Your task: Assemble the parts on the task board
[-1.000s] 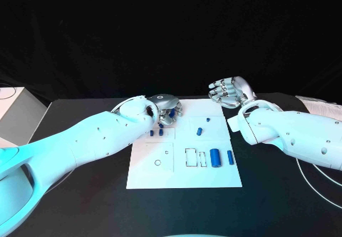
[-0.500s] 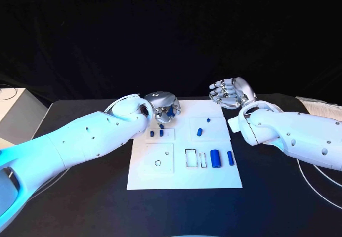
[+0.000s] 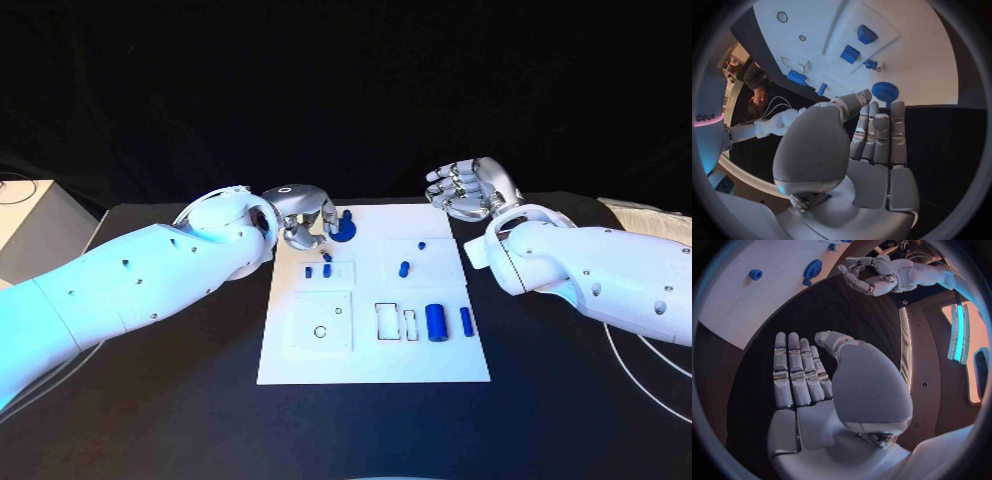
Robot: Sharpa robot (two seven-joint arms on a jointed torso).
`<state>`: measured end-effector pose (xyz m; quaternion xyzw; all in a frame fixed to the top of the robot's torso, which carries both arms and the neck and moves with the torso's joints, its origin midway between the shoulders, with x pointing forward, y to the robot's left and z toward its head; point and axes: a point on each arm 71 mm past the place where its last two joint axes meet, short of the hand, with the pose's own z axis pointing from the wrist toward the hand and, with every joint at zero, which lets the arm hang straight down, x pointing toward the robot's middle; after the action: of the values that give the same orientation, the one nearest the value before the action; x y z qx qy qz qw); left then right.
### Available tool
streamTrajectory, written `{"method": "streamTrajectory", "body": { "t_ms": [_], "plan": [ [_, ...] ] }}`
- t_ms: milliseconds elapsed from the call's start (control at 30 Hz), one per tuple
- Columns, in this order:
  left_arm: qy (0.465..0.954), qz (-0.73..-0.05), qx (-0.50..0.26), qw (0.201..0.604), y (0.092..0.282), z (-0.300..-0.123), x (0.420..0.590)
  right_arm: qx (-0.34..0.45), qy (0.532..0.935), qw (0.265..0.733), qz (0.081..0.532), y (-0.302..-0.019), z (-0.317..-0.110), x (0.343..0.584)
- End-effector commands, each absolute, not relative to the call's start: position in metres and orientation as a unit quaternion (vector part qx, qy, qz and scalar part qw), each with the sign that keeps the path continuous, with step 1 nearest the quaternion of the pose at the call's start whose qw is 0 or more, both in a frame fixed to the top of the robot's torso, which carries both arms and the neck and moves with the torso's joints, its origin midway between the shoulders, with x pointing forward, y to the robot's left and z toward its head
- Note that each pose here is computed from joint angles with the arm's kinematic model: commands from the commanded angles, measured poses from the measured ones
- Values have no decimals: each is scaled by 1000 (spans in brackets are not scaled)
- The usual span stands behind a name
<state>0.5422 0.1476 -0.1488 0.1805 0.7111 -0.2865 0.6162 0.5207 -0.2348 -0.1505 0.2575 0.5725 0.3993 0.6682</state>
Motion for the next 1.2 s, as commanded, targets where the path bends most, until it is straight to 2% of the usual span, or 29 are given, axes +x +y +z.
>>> {"method": "streamTrajectory", "body": {
  "t_ms": [33,233,733,1200],
  "plan": [
    [732,-271,193,595,150,-153,542,251,576,665,405,-233,-151,520],
    [739,-263,199,588,153,-158,542,251,576,665,404,-233,-151,520],
    [742,-254,206,586,146,-177,547,251,576,664,405,-232,-152,520],
    [742,-255,210,583,137,-184,549,251,577,663,406,-232,-152,520]
  ]
}}
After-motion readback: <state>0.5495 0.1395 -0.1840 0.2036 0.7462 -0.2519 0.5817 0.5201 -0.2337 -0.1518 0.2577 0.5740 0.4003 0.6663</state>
